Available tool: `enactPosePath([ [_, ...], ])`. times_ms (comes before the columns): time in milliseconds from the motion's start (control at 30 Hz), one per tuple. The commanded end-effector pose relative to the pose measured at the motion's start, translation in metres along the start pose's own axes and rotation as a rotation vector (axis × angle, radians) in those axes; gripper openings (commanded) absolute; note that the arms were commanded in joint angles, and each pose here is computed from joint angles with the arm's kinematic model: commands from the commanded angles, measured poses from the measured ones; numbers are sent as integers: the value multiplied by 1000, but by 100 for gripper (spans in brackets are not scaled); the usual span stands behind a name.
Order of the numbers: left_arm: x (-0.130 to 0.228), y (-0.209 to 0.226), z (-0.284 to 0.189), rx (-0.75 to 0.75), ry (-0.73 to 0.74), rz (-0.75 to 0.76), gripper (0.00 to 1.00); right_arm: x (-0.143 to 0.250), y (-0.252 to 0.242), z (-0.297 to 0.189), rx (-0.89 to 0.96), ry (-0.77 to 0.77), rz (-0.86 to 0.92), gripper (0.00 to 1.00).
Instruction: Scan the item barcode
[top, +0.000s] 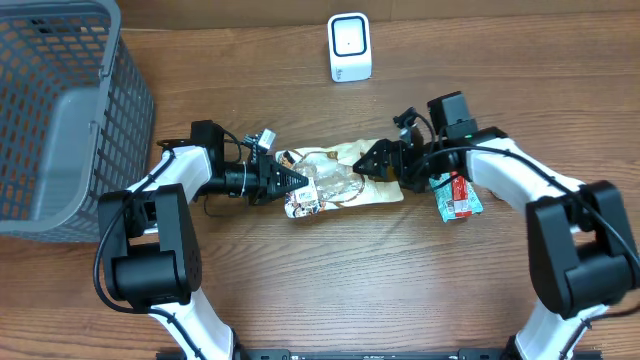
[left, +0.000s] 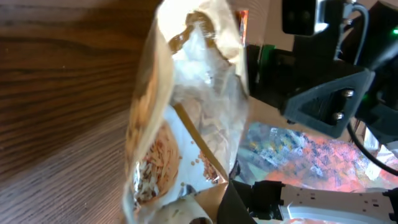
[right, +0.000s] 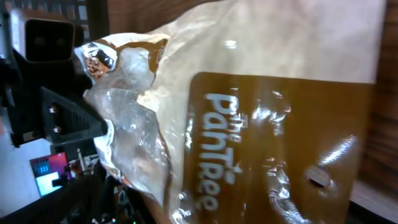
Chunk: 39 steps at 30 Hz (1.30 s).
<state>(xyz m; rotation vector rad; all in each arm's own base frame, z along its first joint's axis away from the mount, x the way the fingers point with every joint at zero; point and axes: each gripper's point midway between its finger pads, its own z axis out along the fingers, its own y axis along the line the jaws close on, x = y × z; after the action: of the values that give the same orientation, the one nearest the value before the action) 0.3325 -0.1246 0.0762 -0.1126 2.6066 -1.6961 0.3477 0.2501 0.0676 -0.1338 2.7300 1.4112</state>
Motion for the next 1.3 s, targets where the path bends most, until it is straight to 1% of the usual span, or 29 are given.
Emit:
enactPosePath([
  [0,-5,-7,1,38,-1,36,4,3,5,15,-64,45,12,99],
  [67,-5,-7,1,34,-1,36,4,2,14,19,-131,55,-35,96],
  [133,-4,-5,1,25,0,35,4,1,24,19,-189,56,-87,86],
  [167,-4,-5,1,21,0,35,4,-1,25,19,-195,51,-97,83],
  [267,-4,-4,1,15,1,35,4,-5,28,18,-209,38,-124,68],
  [300,-4,-4,1,15,1,35,4,-5,29,18,-210,34,-132,64],
  [400,-4,-2,1,6,1,36,4,-6,31,19,-214,32,-145,62],
  [467,-4,1,1,-12,2,37,4,-5,32,20,-214,35,-151,56],
  [533,-5,5,1,-35,2,39,5,-3,33,22,-215,39,-177,46],
  [567,-5,6,1,-42,0,44,8,-2,33,22,-215,41,-180,41],
  [633,-9,10,1,-64,-10,66,19,-2,33,22,-215,42,-177,36],
  [667,-13,12,0,-75,-20,84,27,-2,33,22,-215,42,-182,36],
  [733,-20,15,-1,-93,-43,93,47,-2,33,22,-215,39,-205,35],
  [767,-25,15,-2,-93,-58,110,55,-2,33,22,-215,37,-222,35],
  [833,-34,14,-2,-92,-86,131,70,-1,33,22,-215,36,-252,34],
  [867,-39,13,-3,-92,-101,141,74,-1,32,22,-215,35,-269,34],
  [933,-50,12,-5,-101,-129,168,80,-1,33,22,-219,35,-285,36],
  [1000,-62,15,-11,-157,-157,174,83,-1,35,19,-240,37,-281,35],
  [1033,-67,17,-15,-191,-170,172,84,-1,36,16,-259,39,-280,27],
  [1067,-73,19,-20,-227,-184,175,84,-1,39,13,-283,39,-282,14],
  [1100,-79,21,-25,-268,-198,177,84,-3,41,9,-303,37,-284,4],
  [1167,-91,23,-38,-344,-233,149,85,-7,40,3,-313,22,-290,4],
  [1267,-103,16,-57,-398,-269,155,84,-9,43,-3,-313,2,-358,4],
])
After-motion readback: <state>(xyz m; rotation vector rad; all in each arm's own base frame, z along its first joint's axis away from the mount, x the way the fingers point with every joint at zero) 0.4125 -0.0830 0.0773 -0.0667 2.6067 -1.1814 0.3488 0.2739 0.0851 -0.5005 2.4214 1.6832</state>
